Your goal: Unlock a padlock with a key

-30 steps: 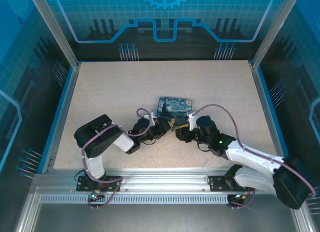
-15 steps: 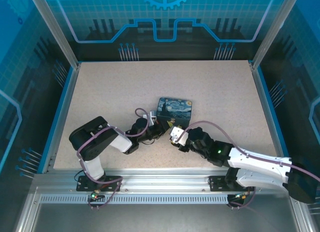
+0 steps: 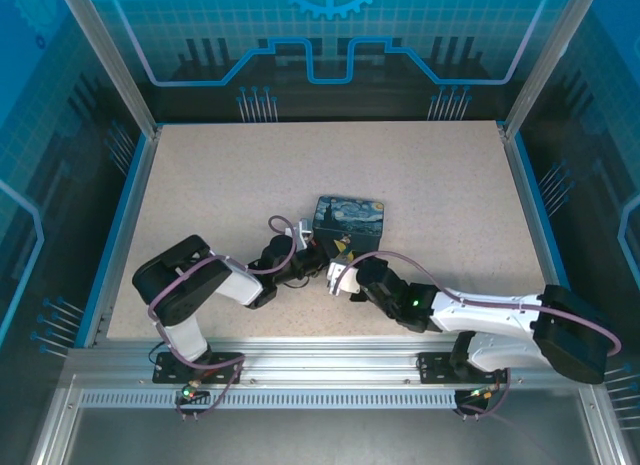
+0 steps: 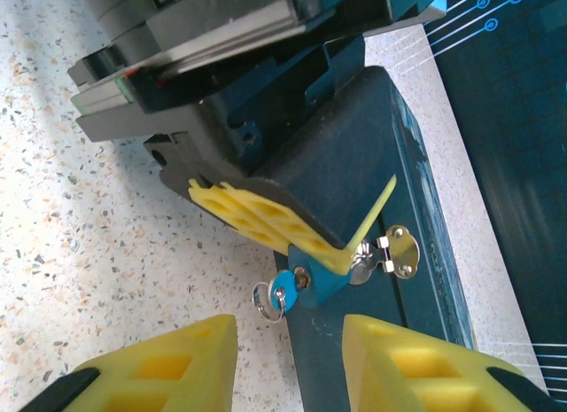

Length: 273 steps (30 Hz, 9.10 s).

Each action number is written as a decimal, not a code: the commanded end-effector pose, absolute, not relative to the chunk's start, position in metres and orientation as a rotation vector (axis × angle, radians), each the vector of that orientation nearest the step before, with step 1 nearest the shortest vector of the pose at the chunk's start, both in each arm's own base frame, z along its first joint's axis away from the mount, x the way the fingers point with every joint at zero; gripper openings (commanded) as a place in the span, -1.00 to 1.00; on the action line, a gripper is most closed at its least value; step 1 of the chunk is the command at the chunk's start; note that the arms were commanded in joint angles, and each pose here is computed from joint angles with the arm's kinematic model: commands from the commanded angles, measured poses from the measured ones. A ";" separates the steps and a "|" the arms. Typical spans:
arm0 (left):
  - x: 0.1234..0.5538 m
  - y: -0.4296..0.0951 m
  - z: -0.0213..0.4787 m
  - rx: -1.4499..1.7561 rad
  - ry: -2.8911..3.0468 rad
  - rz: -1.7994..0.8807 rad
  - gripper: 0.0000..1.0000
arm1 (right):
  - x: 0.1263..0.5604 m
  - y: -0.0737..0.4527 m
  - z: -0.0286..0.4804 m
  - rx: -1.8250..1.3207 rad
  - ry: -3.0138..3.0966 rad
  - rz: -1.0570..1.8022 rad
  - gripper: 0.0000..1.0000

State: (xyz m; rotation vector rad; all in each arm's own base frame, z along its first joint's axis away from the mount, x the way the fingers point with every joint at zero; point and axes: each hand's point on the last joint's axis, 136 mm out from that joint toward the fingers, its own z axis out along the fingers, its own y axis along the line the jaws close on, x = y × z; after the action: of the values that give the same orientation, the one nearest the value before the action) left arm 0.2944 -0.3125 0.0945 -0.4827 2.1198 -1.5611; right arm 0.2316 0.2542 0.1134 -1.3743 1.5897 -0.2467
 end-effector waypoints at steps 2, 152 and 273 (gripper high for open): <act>0.297 -0.313 0.118 -0.470 2.050 -1.614 -0.98 | 0.236 0.260 0.120 -1.311 1.576 -0.243 -0.34; 0.298 -0.307 0.121 -0.600 2.016 -1.676 -1.00 | 0.293 0.248 0.122 -0.722 1.834 -0.168 -1.00; 0.287 -0.177 0.043 -0.226 2.578 -0.723 0.52 | 0.270 0.258 0.044 -0.370 2.324 1.282 0.45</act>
State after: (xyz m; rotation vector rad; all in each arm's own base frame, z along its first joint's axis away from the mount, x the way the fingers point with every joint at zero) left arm 0.3057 -0.1922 0.0666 -0.1811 2.4794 -0.8092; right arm 0.2760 0.2429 0.0455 -0.3378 2.3349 1.2263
